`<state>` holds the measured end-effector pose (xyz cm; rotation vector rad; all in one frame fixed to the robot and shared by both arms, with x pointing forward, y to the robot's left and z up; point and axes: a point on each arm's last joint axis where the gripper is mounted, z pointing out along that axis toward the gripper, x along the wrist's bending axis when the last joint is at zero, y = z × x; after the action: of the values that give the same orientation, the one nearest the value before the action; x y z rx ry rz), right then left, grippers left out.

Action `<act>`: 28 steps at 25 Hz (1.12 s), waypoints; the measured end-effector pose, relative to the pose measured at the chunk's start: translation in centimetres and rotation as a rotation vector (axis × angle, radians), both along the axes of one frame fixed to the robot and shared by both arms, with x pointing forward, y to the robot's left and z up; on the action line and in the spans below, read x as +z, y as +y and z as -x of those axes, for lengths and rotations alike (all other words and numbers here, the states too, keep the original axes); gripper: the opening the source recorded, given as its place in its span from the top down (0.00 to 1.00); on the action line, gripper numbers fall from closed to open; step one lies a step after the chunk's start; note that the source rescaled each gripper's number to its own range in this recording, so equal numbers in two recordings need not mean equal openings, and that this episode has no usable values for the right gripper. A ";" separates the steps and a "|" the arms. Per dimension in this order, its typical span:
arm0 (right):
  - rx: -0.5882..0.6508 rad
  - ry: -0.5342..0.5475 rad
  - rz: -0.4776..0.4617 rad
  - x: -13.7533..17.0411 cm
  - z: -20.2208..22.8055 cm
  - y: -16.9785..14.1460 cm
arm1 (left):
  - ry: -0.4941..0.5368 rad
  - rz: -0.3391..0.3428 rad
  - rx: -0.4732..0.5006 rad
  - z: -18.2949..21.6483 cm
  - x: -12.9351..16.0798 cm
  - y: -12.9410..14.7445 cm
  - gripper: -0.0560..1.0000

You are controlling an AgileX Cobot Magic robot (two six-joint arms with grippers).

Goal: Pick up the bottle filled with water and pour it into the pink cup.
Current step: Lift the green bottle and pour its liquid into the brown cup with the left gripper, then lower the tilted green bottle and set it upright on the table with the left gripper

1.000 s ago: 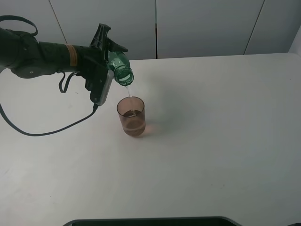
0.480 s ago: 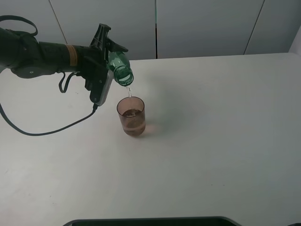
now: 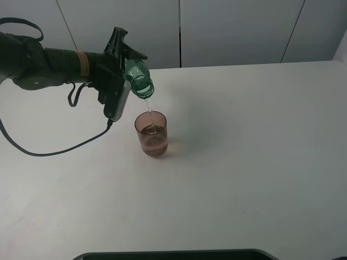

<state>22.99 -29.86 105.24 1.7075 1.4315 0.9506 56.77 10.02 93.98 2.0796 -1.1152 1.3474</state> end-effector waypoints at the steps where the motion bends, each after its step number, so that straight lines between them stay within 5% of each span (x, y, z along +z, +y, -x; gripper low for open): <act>1: 0.000 0.000 0.000 0.0 0.0 0.0 | 0.001 0.001 0.001 0.0 0.0 0.0 0.95; 7: 0.000 0.000 0.000 0.0 0.0 0.0 | 0.041 0.053 0.021 0.0 0.1 -0.1 0.95; 16: 0.023 0.000 0.000 0.0 0.0 0.0 | 0.171 0.284 0.050 0.3 1.1 -0.7 0.95; 28: 0.028 0.000 0.000 0.0 0.0 0.0 | 0.490 0.934 0.389 -0.3 7.3 0.8 0.95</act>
<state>22.99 -29.89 105.24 1.6916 1.4587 0.9655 57.09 10.78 101.30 1.7468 0.1498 1.0890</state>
